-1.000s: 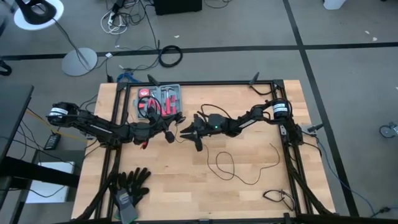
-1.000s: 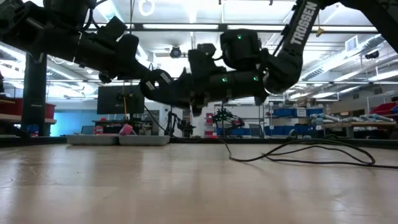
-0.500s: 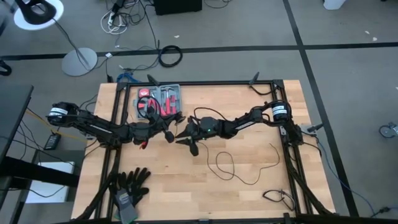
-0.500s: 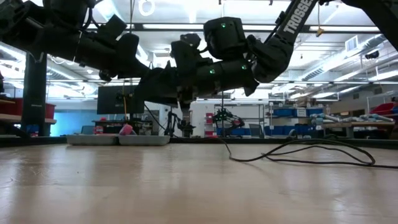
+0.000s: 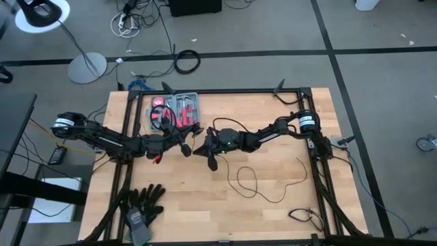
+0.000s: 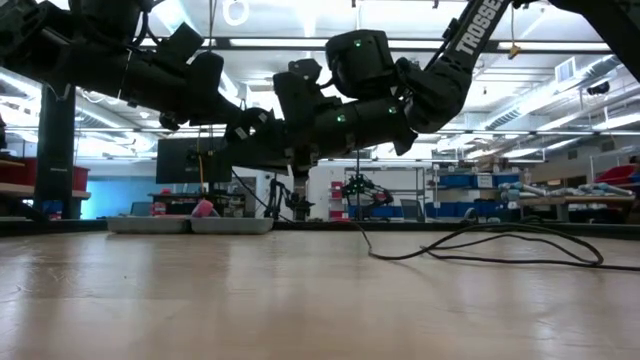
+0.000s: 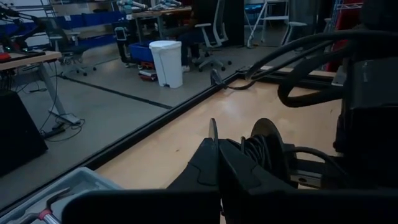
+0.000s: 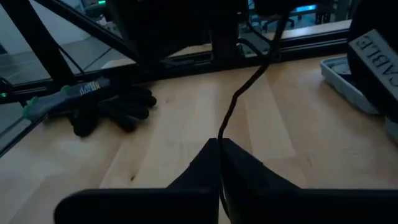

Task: Coil cords
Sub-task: Coil the black wire onto the spool

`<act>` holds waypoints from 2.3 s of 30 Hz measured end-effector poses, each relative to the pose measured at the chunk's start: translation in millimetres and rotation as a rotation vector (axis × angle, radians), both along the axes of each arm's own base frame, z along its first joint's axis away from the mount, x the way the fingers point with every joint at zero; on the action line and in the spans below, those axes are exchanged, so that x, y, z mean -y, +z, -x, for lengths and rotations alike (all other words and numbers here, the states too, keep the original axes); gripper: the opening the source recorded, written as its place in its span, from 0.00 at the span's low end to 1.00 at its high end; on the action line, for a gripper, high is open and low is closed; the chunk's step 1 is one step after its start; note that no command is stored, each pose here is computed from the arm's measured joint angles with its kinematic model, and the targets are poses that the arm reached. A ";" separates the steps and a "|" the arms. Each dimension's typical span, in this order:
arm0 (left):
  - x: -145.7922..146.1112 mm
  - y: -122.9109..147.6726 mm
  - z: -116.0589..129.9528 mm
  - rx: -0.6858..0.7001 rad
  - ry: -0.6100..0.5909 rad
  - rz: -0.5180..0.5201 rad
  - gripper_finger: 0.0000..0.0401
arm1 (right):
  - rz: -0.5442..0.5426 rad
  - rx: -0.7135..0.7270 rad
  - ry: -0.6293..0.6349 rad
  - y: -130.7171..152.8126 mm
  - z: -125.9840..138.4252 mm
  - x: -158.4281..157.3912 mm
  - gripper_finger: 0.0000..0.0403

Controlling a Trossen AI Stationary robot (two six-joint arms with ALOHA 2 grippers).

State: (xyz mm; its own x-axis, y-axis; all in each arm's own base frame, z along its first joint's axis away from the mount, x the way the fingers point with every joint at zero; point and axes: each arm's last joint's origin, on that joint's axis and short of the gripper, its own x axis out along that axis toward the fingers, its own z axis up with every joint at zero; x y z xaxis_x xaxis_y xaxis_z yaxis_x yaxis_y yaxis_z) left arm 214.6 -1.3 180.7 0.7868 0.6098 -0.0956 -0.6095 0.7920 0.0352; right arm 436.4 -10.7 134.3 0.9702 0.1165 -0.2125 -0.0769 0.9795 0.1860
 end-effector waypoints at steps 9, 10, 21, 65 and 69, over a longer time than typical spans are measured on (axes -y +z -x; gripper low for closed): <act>0.0 -0.5 0.1 -0.005 0.000 0.000 0.00 | 0.034 0.019 -0.021 32.6 6.6 9.4 0.00; 0.0 -0.5 0.1 -0.005 -0.001 0.000 0.00 | 0.049 -0.001 -0.034 36.9 8.8 11.1 0.00; 0.7 0.6 -0.5 0.012 -0.026 0.011 0.00 | 0.250 -0.302 -0.310 95.5 57.0 29.6 0.00; -3.3 21.1 -0.8 0.300 -0.019 0.106 0.00 | 0.086 -0.268 -0.325 51.0 33.6 28.2 0.00; -4.3 23.8 0.5 0.305 0.018 0.066 0.00 | 0.073 -0.242 -0.285 42.5 27.7 17.9 0.00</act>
State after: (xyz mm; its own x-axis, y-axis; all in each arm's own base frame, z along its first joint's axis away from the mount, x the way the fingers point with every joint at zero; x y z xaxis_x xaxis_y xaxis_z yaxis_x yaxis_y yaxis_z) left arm 214.2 3.0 204.5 0.7747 0.6239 0.1030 -0.5978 0.7756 -0.2027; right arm 408.7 -28.7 176.8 0.8824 -0.1748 -0.4369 0.2383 0.9666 0.0945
